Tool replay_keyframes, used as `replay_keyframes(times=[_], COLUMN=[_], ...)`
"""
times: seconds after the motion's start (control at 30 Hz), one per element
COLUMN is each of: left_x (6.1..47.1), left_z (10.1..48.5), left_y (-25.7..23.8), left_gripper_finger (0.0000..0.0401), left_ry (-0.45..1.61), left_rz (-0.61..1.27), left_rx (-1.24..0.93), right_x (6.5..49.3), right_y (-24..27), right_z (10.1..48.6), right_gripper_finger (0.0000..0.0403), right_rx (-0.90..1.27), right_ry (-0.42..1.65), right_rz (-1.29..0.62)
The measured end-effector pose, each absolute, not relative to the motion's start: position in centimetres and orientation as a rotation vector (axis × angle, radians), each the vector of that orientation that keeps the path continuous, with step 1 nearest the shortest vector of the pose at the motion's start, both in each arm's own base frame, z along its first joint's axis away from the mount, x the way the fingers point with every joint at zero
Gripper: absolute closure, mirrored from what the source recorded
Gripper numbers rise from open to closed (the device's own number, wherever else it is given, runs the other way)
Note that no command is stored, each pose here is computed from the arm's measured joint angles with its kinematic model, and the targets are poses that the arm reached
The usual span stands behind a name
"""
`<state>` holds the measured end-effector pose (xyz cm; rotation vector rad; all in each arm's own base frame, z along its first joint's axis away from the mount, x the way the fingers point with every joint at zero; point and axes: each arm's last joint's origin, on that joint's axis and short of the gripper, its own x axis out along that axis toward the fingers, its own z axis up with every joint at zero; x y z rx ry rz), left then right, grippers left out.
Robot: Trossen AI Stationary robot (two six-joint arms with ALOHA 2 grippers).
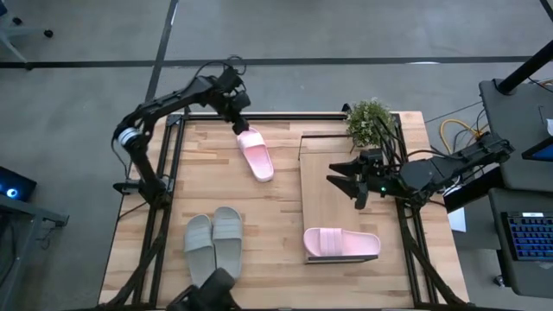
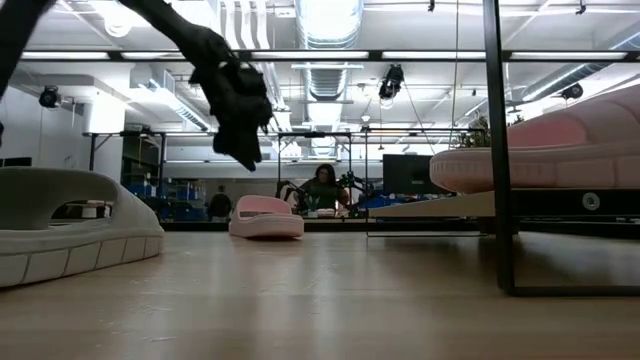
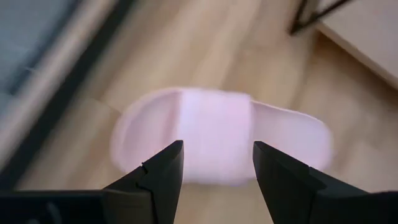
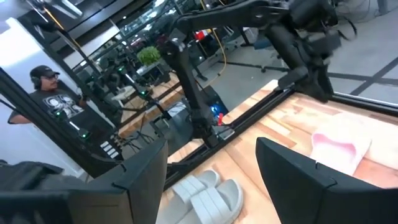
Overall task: Pick and place slides into the shelf
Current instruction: Put the pink slide on the shelf
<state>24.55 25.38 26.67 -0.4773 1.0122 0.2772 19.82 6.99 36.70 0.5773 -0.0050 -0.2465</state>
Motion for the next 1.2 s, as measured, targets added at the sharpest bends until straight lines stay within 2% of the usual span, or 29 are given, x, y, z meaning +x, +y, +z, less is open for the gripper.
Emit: replay_keyframes(times=[0.13,0.3,0.93,1.2], left_x=[25.4,26.0,25.7,25.3], left_z=[25.0,23.8,21.0,19.0], left_y=[26.2,27.7,29.7,30.7], left_gripper_finger=[0.0223,0.0223,0.0223,0.0223], left_ry=[1.075,1.185,1.250,1.192], left_rz=[0.163,0.233,0.207,0.120], left_rx=[-0.590,-0.565,-0.615,-0.752], right_x=[19.8,19.8,19.8,19.8], right_y=[7.0,7.0,7.0,7.0], right_z=[36.7,36.7,36.9,36.9], right_gripper_finger=[0.0161,0.0164,0.0164,0.0167], right_rx=[0.575,0.582,0.600,0.605], right_ry=[-0.006,-0.008,-0.022,-0.029], right_rz=[-0.246,-0.246,-0.242,-0.240])
